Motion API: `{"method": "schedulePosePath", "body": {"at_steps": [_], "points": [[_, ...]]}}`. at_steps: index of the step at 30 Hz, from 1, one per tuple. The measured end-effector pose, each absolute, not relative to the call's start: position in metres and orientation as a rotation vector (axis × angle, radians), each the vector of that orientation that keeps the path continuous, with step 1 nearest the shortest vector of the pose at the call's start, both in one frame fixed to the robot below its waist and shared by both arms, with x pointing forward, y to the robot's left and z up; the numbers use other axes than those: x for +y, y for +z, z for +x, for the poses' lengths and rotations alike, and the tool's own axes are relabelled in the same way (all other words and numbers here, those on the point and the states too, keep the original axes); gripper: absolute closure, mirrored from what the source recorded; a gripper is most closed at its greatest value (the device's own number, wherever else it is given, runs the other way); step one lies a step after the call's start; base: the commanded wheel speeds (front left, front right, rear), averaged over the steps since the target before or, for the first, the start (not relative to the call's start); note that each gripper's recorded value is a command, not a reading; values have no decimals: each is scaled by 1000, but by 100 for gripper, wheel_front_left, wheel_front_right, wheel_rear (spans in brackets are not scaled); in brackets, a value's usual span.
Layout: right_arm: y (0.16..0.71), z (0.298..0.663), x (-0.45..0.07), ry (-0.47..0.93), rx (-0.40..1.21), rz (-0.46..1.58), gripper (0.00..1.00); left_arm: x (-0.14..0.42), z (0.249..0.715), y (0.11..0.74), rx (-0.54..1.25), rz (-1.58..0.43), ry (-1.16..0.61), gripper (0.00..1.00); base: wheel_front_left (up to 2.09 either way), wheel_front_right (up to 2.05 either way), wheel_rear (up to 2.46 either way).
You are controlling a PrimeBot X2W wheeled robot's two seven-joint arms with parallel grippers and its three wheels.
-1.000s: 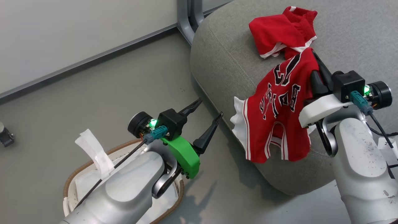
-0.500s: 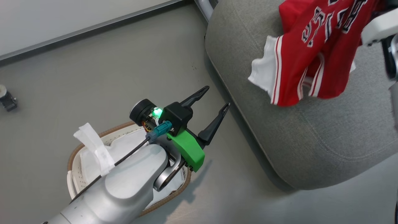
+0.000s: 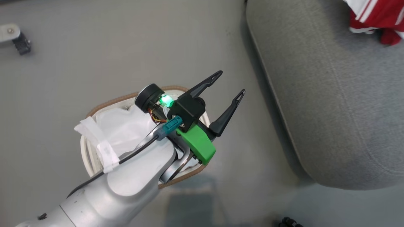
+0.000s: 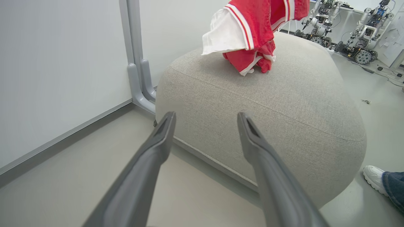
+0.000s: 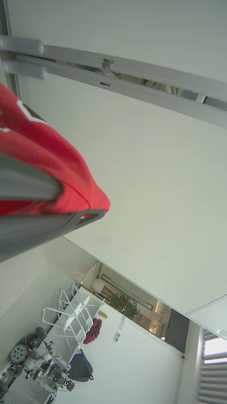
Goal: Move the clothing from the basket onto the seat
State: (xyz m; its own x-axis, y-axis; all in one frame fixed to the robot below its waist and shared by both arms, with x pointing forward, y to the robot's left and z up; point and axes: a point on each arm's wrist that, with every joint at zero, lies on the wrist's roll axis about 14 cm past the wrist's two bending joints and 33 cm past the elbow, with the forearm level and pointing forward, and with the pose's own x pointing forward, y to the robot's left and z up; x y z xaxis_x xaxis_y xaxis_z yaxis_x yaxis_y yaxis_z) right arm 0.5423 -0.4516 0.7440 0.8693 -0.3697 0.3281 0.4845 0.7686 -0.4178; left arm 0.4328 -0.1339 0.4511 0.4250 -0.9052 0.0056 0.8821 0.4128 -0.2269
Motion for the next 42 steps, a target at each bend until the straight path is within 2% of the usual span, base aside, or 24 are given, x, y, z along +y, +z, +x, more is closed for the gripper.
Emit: {"method": "schedulePosePath", "body": {"at_steps": [5, 9, 15, 16, 18, 20, 33, 42], "points": [[696, 561, -473, -504, -126, -517, 100, -121, 445, 432, 158, -219, -1084, 0, 0, 0, 0], [607, 579, -467, -473, 8, -429, 100, -105, 452, 404, 211, -202, -1043, 0, 0, 0, 0], [500, 577, -456, -445, 189, -345, 100, -93, 452, 378, 277, -198, -1017, 0, 0, 0, 0], [487, 575, -453, -441, 213, -336, 95, -90, 453, 375, 284, -196, -1013, 0, 0, 0, 0], [469, 571, -449, -437, 243, -316, 63, -88, 453, 371, 294, -192, -1008, 0, 0, 0, 0], [461, 567, -446, -434, 252, -302, 0, -88, 453, 371, 296, -192, -1011, 0, 0, 0, 0], [456, 525, -429, -380, 275, -319, 0, -93, 450, 395, 259, -196, -1002, 0, 0, 0, 0], [504, 504, -421, -349, 167, -333, 0, -87, 453, 431, 203, -228, -919, 0, 0, 0, 0]]}}
